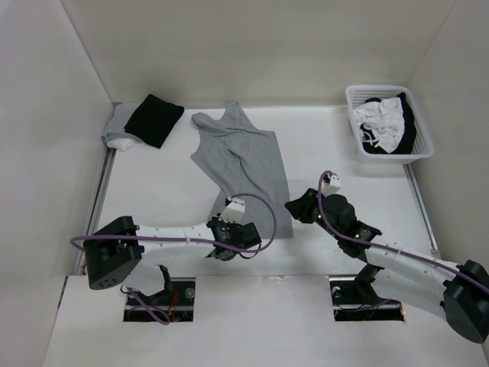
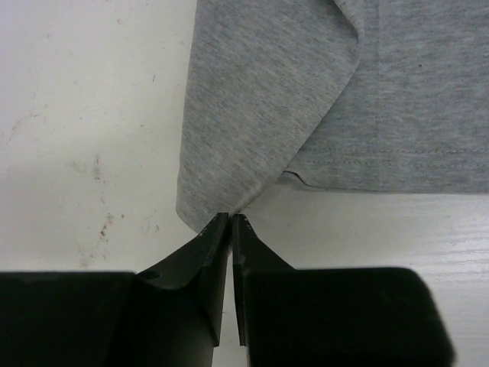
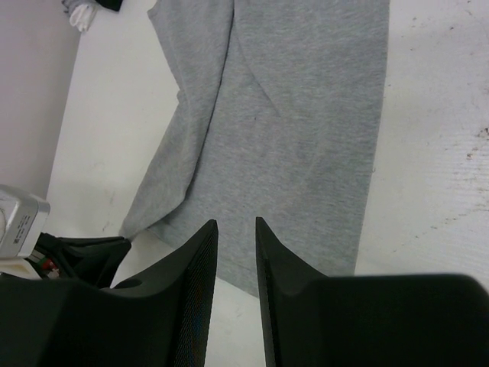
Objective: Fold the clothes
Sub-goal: Flatten the tank top out
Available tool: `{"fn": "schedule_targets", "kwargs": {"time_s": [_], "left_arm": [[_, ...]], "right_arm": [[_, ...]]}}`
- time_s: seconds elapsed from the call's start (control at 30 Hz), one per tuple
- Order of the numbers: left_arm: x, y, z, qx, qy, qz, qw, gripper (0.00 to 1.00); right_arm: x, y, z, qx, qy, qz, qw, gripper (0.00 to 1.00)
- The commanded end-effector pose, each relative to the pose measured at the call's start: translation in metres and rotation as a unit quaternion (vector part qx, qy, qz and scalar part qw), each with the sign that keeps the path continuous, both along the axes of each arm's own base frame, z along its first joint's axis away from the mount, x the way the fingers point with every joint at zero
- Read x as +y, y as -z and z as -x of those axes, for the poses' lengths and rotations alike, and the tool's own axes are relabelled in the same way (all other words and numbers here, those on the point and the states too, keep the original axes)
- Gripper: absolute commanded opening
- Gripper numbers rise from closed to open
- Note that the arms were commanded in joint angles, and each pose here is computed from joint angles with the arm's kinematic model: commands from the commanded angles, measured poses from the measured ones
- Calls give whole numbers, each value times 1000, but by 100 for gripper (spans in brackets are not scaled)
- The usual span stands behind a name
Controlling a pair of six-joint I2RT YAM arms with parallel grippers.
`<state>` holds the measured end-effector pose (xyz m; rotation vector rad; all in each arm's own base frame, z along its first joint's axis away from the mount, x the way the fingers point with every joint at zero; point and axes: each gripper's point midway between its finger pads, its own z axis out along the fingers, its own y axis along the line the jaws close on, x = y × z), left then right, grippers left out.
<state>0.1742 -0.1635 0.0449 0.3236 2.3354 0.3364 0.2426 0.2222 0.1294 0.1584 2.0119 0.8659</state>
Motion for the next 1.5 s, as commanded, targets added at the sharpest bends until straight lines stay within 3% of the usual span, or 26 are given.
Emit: {"fn": "schedule_targets", "kwargs": {"time_s": [0.0,0.17,0.5,0.73,1.0,1.3,1.47], "left_arm": [[-6,-12,-5,-12,-9,13,1000,3],[-6,-25,-6,-22,-13,40,999,0],[-2,-72,-22,-39,-29,198,979,0],[10,-89,-38,-54,-46,300,951,0],[21,-92,-46,-58,-51,373,925,0],[14,-96,-46,-62,-35,396,915,0],[15,-101,-46,-70,-35,403,912,0]], "right_arm": [[4,-16,-2,-24,-3,-28,999,31],[-2,0,1,-3,2,-8,1000,32],[-38,61,18,107,66,92,988,44],[-32,76,31,152,51,118,980,37],[-25,95,54,198,42,117,972,38],[-15,108,56,221,34,108,969,26],[-15,105,49,214,48,84,972,8]]}}
